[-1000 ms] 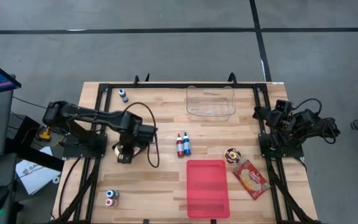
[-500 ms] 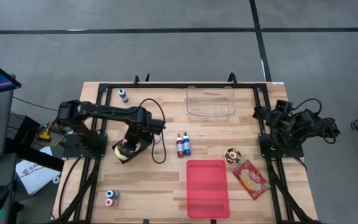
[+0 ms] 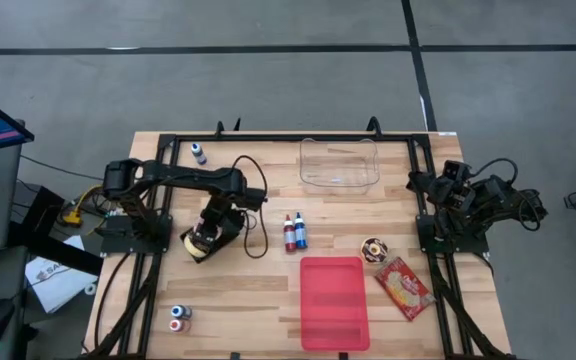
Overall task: Pick & Place Food Item
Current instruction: Put the pink donut into the black bin
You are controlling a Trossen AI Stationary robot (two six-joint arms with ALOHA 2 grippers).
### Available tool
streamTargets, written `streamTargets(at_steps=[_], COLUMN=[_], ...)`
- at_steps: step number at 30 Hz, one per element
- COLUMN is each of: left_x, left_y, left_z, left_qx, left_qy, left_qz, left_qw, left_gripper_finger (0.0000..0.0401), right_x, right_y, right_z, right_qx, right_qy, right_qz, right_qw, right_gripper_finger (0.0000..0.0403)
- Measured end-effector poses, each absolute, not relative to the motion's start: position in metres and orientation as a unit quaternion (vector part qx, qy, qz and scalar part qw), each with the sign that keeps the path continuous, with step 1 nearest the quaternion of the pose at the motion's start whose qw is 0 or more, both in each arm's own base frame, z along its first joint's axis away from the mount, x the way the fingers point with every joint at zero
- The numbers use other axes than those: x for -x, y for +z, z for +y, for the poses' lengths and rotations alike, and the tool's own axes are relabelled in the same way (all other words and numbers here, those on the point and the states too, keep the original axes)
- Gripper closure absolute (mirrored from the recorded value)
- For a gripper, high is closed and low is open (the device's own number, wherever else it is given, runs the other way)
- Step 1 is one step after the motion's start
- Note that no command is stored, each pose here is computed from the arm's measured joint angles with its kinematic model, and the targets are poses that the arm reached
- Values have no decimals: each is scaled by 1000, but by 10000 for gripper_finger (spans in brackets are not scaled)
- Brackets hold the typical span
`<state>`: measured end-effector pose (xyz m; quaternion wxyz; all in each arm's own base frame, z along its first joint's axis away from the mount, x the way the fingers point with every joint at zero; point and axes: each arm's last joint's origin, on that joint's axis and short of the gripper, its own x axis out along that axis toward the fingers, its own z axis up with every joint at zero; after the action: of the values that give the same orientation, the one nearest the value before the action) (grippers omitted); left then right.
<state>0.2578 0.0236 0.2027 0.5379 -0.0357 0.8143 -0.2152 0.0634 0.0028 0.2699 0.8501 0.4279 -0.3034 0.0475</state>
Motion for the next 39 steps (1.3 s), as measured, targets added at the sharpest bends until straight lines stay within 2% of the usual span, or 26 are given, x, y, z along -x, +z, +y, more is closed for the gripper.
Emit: streamTargets(at_steps=[5,23,33,39], left_x=[-253,-255,-255,-248], left_y=[194,188,187,179], left_z=[18,14,14,14], left_qx=[34,44,50,55], left_qy=[-222,-233,-233,-232], left_qz=[819,804,802,812], left_qw=[528,545,547,532], left_gripper_finger=[261,260,219,200], right_x=[-64,-65,-65,-65], right_y=[269,268,268,267], right_z=[3,3,3,3], right_qx=[-427,-426,-426,-426], right_qy=[45,43,44,43], right_qz=[-298,-292,-291,-289], right_qw=[853,855,855,856], right_gripper_finger=[283,283,283,283])
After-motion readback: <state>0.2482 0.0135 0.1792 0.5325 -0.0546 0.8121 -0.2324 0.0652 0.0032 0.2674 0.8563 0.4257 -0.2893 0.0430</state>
